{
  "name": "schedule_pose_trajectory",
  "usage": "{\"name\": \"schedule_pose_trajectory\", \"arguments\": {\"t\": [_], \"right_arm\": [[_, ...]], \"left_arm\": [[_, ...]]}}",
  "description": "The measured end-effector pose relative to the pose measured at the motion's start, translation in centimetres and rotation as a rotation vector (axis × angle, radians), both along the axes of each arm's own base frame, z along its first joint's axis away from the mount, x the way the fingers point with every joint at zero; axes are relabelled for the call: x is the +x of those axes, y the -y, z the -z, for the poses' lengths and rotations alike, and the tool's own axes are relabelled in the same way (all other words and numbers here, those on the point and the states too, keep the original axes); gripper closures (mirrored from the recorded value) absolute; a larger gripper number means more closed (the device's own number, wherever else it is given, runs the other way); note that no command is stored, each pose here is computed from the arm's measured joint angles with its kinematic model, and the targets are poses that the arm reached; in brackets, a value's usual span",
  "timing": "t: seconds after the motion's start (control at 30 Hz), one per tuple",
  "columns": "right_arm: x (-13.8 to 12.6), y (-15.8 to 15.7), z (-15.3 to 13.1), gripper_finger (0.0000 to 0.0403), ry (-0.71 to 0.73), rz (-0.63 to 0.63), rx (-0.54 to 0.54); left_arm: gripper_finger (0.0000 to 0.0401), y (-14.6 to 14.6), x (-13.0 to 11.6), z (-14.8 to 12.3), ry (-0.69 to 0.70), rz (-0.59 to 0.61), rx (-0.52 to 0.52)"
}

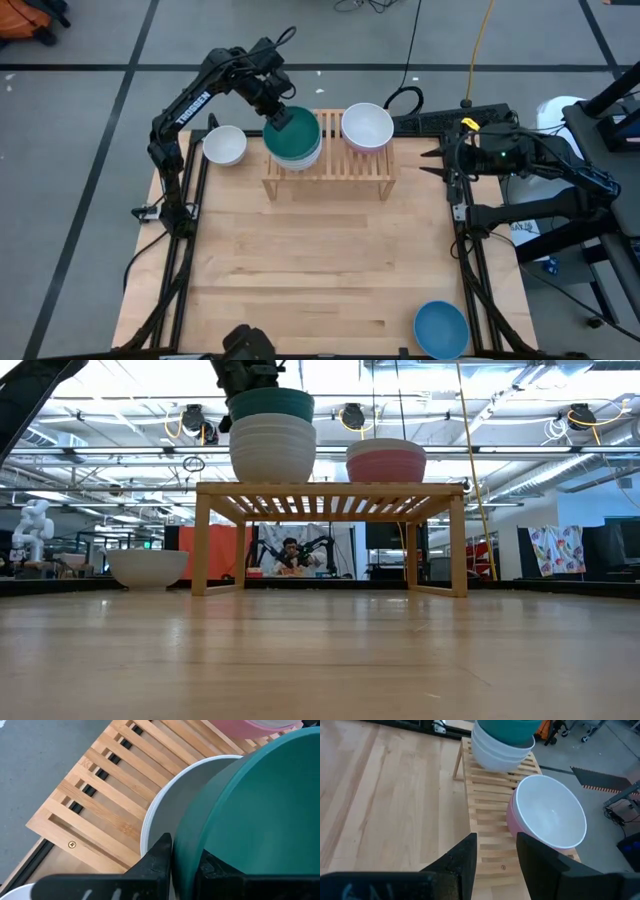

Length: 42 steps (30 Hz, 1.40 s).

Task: Place and stack bowls onto a shelf
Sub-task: Stack the green bowl on top of the white bowl on the shelf

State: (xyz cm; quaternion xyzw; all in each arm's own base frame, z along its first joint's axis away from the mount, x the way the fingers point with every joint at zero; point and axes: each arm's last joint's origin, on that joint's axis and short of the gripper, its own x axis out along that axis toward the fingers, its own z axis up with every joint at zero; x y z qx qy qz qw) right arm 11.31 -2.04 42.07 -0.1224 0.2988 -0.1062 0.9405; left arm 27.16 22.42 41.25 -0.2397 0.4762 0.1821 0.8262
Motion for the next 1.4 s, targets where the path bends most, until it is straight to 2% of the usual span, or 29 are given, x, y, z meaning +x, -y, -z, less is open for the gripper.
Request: {"name": "schedule_pose_trajectory", "arguments": {"t": [0.73, 1.1, 1.4], "right_arm": [[0.16, 0.02, -0.25, 0.0271, 0.030, -0.002, -0.007], [0.16, 0.02, -0.25, 0.0271, 0.030, -0.002, -0.007], [0.16, 0.02, -0.25, 0.0271, 0.024, -0.012, -0.022]], "left_arm": [[0.0374, -0.41, 0.02, -0.11, 0.001, -0.007, 0.053], [0.0318, -0.48, 0.11, -0.17, 0.015, -0.045, 0.040], [0.0313, -0.49, 0.13, -0.18, 0.019, -0.064, 0.031]]}}
